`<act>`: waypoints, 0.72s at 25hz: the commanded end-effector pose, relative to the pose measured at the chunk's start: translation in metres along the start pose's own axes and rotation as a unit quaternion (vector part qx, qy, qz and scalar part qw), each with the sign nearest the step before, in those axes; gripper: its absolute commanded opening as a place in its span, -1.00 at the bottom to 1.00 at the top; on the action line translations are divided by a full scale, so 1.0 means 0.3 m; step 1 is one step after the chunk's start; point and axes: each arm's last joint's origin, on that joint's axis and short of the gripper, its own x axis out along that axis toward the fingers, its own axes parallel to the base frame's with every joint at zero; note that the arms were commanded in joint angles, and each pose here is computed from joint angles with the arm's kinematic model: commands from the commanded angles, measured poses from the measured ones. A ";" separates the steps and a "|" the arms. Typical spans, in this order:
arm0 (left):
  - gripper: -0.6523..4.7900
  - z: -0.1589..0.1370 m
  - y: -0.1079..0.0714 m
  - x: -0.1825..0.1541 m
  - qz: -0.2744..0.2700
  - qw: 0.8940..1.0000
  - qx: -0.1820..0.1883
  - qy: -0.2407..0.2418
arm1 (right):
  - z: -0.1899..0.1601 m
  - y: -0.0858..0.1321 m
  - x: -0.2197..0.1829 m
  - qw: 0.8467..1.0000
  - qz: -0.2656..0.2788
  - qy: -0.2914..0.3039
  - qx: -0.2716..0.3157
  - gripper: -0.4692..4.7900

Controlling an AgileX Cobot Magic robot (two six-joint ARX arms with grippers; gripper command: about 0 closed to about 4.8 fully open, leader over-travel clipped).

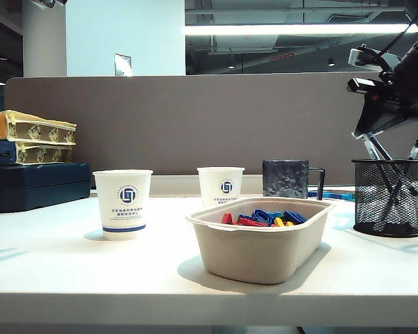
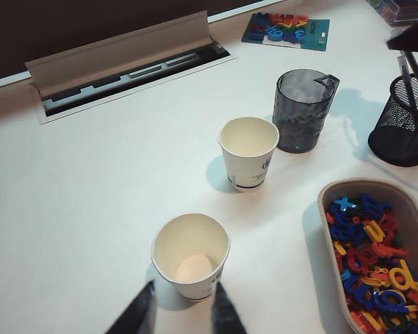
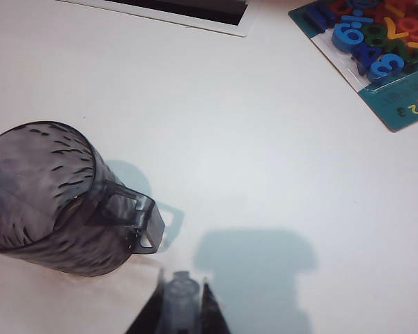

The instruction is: Pick up one pen and put it in the pen container.

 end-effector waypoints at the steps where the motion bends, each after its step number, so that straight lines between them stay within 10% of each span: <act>1: -0.40 0.008 0.002 -0.004 0.003 1.000 -0.003 -0.008 | -0.017 0.001 0.004 1.000 0.001 0.015 0.002 -0.74; 11: -0.40 0.008 0.002 -0.004 0.003 1.000 -0.003 -0.008 | -0.057 0.002 0.013 0.999 -0.004 0.042 0.009 -0.73; 18: -0.40 0.009 0.002 -0.005 0.003 1.000 -0.003 -0.008 | -0.063 0.002 0.015 0.999 -0.002 0.039 0.009 -0.34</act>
